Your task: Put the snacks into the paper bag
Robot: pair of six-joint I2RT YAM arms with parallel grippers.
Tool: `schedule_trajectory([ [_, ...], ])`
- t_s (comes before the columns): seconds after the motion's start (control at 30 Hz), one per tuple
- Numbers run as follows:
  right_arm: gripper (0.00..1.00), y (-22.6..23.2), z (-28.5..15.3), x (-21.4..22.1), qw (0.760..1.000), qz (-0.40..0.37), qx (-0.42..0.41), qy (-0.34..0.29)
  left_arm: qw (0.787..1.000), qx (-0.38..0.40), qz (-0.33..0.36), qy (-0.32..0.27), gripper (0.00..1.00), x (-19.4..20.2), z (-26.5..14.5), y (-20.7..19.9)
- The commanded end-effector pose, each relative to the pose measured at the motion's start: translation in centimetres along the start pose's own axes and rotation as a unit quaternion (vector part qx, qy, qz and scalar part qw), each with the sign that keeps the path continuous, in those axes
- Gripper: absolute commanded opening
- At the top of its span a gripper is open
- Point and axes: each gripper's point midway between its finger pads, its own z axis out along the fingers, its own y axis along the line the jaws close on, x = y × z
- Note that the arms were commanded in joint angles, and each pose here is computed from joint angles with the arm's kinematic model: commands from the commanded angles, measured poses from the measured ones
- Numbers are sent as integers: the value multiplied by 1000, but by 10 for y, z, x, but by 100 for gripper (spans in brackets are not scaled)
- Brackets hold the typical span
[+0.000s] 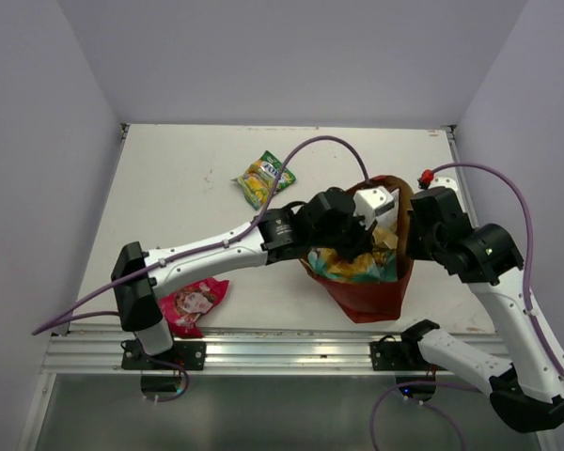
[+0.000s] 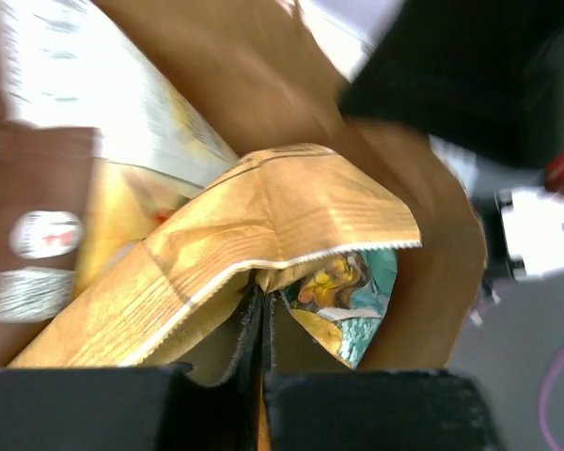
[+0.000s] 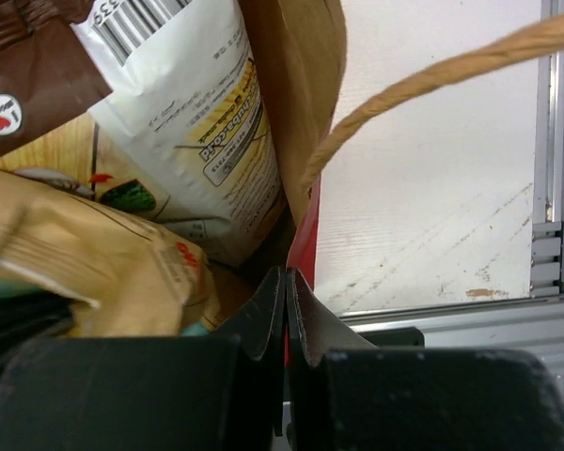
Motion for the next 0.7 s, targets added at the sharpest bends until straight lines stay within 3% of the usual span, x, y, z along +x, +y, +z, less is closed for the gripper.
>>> schedule_trajectory([
  [0.0,0,-3,-5,-9,1000,10,2,-23,986,-99,10,-137,9,-98,-62,19],
  [0.07,0,-3,-5,-9,1000,9,2,-23,969,-180,-19,-168,25,-112,-81,44],
  [0.1,0,-2,-4,-9,1000,9,1,-22,960,-207,-31,-184,48,-120,-96,51],
  [0.13,0,-2,-4,-8,1000,9,0,-22,950,-243,-45,-192,61,-120,-106,63],
  [0.17,0,-2,-5,-8,1000,10,-2,-23,917,-337,-88,-194,70,-107,-126,94],
  [0.2,0,-1,-4,-8,1000,10,-4,-24,898,-379,-112,-191,82,-93,-140,108],
  [0.23,0,-1,-4,-9,1000,10,-4,-24,883,-411,-137,-182,87,-77,-150,121],
  [0.27,0,-1,-4,-9,1000,10,-5,-25,858,-442,-188,-181,90,-59,-169,140],
  [0.33,0,-1,-5,-9,1000,7,-7,-27,838,-472,-226,-153,100,-13,-172,162],
  [0.5,0,1,-3,-8,1000,3,-12,-26,779,-550,-283,-99,100,90,-211,187],
  [0.53,0,3,-3,-8,1000,1,-16,-25,750,-559,-333,-119,100,104,-215,188],
  [0.57,0,4,-3,-8,999,2,-18,-27,729,-580,-351,-98,100,128,-231,188],
  [0.67,0,7,0,-5,999,0,-27,-23,687,-602,-399,-75,100,182,-241,187],
])
